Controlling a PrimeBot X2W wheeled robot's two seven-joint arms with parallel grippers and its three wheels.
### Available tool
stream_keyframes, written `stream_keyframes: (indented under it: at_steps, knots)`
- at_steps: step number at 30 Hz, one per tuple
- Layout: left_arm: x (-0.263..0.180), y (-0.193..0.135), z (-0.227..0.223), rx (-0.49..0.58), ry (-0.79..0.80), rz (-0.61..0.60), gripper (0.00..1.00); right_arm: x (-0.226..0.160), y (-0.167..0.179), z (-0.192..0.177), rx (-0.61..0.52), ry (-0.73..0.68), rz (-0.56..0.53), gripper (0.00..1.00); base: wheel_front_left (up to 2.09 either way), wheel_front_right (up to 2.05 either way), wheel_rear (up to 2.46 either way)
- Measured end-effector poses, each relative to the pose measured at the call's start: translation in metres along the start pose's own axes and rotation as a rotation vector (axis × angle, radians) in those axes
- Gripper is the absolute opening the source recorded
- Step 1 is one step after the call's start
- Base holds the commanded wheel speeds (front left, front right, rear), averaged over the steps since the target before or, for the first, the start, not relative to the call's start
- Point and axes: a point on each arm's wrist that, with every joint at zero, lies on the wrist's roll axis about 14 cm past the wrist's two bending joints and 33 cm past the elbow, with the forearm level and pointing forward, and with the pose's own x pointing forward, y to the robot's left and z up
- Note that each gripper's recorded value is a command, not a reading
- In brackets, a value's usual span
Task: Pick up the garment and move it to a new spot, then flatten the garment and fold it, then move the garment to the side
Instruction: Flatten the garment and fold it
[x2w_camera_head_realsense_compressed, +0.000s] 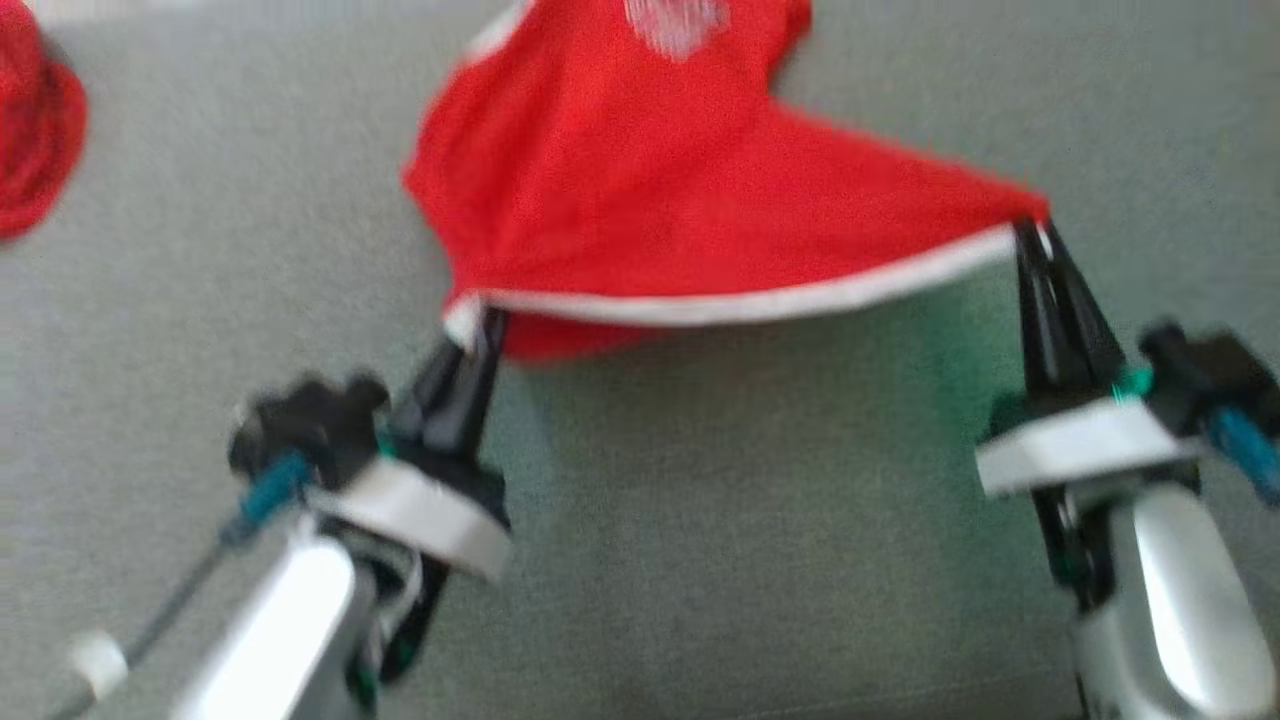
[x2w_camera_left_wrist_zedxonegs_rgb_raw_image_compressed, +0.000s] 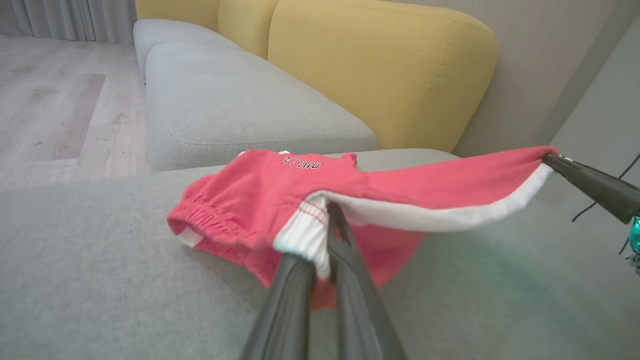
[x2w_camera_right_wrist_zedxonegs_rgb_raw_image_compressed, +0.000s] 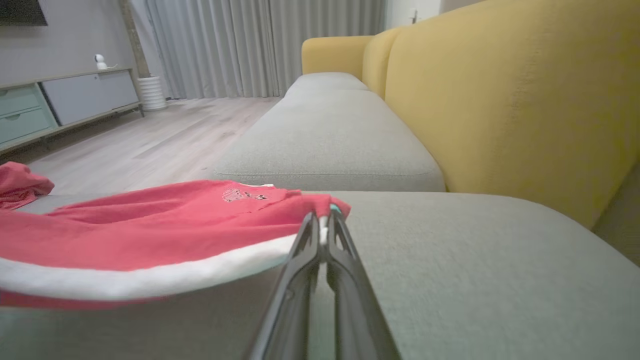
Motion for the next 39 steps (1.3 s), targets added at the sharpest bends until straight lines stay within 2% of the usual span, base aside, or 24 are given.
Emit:
stream_keyframes:
  at_steps: [9,13,18,23,29,39]
  knots:
    - [-0.064,-0.061,0.000,-0.076,-0.010,-0.021,0.00,-0.085,-0.011,0.012,0.034,0.023,-0.071,0.00,0.00,0.00,0.00]
    - [-0.081,-0.082,-0.008,-0.107,0.023,-0.043,0.00,-0.099,-0.013,0.026,0.009,0.011,-0.082,0.00,0.00,0.00,0.00]
    - [-0.085,-0.090,-0.018,-0.201,0.049,-0.032,0.00,-0.094,-0.015,0.018,-0.014,0.070,-0.084,0.00,0.00,0.00,0.00]
    - [-0.078,-0.081,-0.038,-0.284,0.095,0.008,0.00,-0.071,-0.012,0.001,-0.053,0.156,-0.065,0.00,0.00,0.00,0.00]
    - [-0.049,-0.054,-0.034,-0.317,0.069,0.050,0.00,-0.003,0.005,0.002,-0.137,0.208,-0.004,0.00,0.00,0.00,0.00]
    - [-0.012,0.016,-0.041,-0.403,0.062,0.203,0.00,0.100,0.052,-0.028,-0.261,0.338,0.178,0.00,0.00,0.00,0.00]
